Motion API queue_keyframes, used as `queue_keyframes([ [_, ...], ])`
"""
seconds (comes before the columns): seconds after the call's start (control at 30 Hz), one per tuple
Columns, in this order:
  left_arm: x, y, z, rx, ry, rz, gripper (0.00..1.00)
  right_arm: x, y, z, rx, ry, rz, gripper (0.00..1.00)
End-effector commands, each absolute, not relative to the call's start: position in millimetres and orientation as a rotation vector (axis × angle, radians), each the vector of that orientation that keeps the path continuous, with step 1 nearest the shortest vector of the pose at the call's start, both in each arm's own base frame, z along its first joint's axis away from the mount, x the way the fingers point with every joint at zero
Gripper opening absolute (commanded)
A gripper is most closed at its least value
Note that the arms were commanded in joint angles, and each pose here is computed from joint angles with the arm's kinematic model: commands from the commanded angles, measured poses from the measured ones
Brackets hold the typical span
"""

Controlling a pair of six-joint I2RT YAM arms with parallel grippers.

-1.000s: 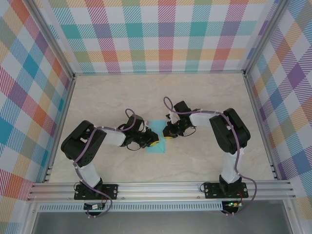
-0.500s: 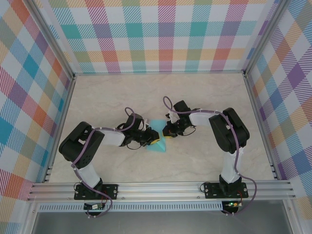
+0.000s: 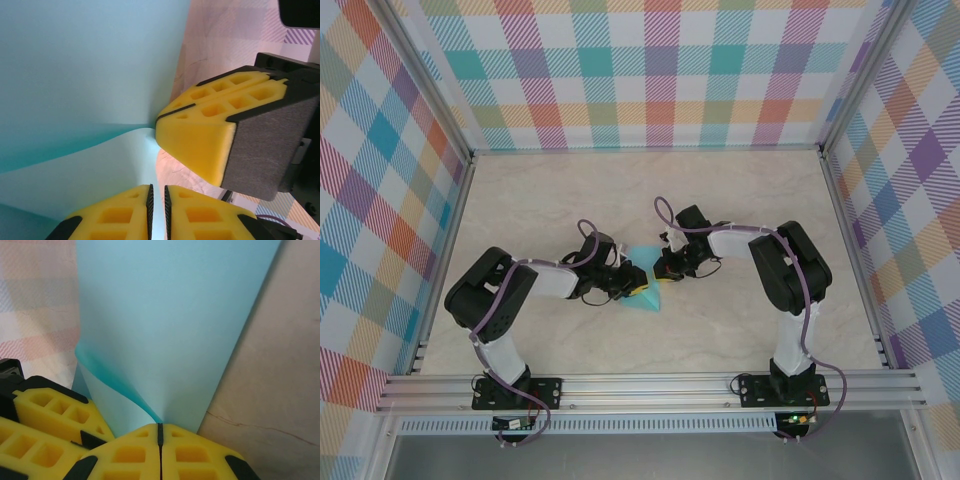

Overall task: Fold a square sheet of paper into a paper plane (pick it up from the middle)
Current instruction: Fold the triangle a second time at the center of the table.

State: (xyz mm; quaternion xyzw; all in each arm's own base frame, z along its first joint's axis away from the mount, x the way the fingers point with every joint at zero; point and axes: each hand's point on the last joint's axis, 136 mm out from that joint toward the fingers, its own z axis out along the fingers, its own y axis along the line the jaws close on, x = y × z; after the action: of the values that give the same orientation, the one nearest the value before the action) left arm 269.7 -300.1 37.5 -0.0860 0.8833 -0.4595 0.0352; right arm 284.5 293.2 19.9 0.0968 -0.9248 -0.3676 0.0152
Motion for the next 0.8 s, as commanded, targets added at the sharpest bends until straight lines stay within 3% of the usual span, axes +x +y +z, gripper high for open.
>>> queue_keyframes([
  [0.0,267.5,-304.6,35.2,-0.231,2.732,-1.411,0.16,281.9,295.0,17.1,0.339,-2.865,-1.134,0.06],
  [0.77,262.2,-298.4,22.6,-0.257,2.776,-1.362,0.16,282.4,294.8,11.4,0.335,-2.859,-1.119,0.07],
])
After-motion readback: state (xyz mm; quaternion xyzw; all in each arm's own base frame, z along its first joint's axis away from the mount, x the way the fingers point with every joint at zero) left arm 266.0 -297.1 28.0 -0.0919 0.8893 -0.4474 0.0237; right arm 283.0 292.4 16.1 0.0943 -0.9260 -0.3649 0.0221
